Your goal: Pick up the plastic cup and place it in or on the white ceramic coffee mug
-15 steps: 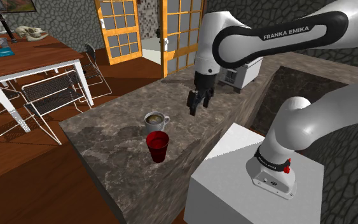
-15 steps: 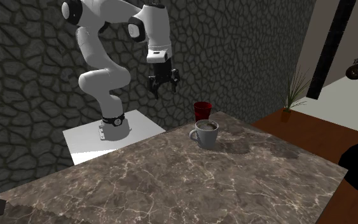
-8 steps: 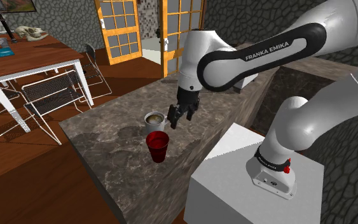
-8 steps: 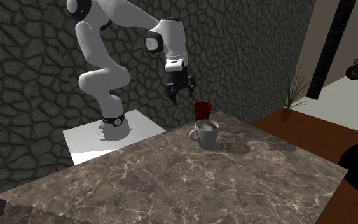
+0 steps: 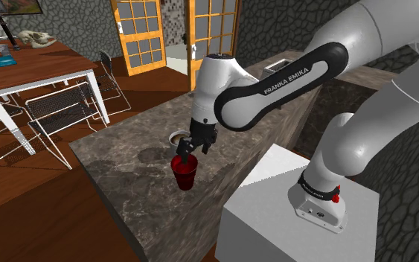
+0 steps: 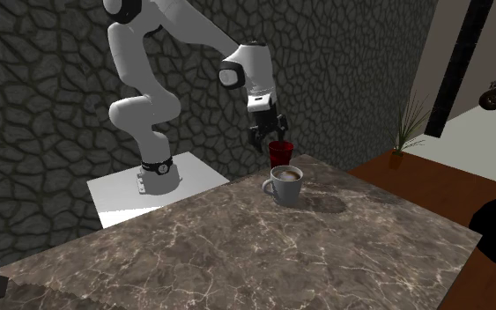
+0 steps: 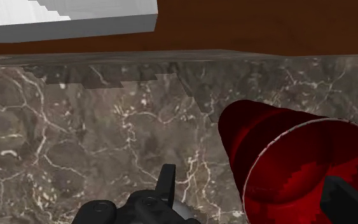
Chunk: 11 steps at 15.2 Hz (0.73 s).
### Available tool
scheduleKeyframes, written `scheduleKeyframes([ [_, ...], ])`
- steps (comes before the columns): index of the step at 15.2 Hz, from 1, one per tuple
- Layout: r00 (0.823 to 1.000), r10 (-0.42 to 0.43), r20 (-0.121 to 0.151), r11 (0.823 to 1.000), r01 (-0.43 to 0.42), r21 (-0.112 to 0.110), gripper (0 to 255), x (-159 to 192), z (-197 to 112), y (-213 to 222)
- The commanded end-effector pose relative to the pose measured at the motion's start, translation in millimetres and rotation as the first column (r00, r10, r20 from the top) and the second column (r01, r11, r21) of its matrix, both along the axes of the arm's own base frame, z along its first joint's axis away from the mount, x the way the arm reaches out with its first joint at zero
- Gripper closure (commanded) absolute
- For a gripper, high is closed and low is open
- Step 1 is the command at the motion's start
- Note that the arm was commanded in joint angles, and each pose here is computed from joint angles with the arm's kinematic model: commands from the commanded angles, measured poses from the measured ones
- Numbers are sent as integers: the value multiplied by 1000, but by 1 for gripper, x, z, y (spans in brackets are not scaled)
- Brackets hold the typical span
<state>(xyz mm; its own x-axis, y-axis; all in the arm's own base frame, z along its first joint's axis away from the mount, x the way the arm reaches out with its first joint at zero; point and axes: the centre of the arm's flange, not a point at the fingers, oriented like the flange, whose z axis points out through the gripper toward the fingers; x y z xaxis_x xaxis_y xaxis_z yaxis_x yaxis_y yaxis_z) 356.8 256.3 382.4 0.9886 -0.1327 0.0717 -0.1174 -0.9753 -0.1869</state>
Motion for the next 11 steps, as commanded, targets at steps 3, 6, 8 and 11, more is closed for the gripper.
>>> scheduleKeyframes([
  [3, 1000, -1, 1, 1000, 1, 1, 0, 3, -21, 4],
  [6, 1000, -1, 1, 1000, 1, 1, 0, 3, -24, 4],
  [8, 1000, -1, 1, 1000, 1, 1, 0, 3, -24, 4],
  [11, 1000, -1, 1, 1000, 1, 1, 0, 3, -24, 4],
])
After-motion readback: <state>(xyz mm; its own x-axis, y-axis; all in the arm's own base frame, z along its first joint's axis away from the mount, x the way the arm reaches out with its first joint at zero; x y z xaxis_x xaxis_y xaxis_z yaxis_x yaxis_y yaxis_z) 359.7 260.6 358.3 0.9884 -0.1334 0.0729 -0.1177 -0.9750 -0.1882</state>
